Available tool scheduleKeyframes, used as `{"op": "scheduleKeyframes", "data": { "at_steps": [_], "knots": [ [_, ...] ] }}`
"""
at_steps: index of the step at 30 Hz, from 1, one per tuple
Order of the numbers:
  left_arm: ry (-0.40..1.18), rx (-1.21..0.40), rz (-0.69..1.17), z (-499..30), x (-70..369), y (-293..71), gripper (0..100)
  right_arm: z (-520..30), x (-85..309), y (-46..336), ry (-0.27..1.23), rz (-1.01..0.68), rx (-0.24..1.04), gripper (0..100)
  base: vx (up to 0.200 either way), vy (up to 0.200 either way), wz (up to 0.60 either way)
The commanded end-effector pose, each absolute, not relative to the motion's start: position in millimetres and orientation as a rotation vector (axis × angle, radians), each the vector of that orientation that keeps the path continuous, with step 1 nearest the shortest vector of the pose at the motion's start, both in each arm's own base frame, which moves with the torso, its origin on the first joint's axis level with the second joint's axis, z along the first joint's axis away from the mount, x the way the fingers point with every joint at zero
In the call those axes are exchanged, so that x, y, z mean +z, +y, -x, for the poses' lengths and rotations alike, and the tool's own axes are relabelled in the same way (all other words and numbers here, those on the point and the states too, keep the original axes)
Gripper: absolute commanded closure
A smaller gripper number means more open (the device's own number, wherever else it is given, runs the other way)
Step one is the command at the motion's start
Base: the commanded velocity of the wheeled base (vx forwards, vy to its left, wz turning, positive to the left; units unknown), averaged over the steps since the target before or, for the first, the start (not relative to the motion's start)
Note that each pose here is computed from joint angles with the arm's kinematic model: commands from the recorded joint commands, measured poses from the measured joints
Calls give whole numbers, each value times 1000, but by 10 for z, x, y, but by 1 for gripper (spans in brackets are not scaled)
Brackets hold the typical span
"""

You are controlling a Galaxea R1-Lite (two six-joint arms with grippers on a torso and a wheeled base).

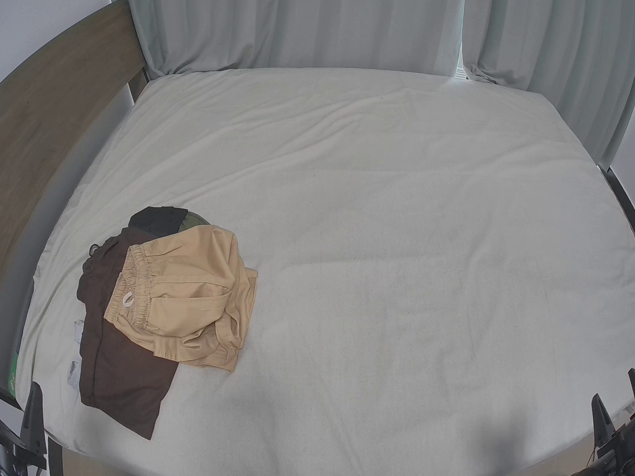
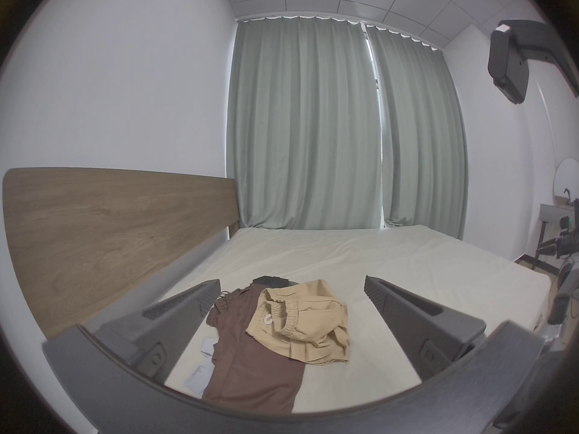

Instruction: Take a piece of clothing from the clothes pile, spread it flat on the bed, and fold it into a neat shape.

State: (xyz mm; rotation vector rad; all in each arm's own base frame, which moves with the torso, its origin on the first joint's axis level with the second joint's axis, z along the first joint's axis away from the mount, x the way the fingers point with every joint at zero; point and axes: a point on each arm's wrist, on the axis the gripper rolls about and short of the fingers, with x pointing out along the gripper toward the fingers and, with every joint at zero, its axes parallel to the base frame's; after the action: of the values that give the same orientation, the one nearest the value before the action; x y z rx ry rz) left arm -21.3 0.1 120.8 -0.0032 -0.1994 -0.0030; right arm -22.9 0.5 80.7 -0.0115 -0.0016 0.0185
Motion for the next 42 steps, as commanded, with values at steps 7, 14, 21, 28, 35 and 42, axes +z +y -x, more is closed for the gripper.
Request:
{"op": "scheduleKeyframes", "data": {
  "at_steps": [7,14,21,28,35,42],
  "knots": [
    [-109,-156,94,60,1464,-22,0,228,755,4,0,12,20,0,0,0,0],
    [-37,-276,173,-78,1630,-54,0,228,755,4,0,12,20,0,0,0,0],
    [12,-408,244,-171,1794,-87,0,228,755,4,0,11,18,0,0,0,0],
    [122,-480,371,-314,1823,-113,0,228,755,4,0,11,20,0,0,0,0],
    [237,-505,389,-537,1788,-133,0,228,755,5,0,11,18,0,0,0,0],
    [307,-485,403,-825,1793,-142,0,228,755,4,0,12,17,0,0,0,0]
  ]
}}
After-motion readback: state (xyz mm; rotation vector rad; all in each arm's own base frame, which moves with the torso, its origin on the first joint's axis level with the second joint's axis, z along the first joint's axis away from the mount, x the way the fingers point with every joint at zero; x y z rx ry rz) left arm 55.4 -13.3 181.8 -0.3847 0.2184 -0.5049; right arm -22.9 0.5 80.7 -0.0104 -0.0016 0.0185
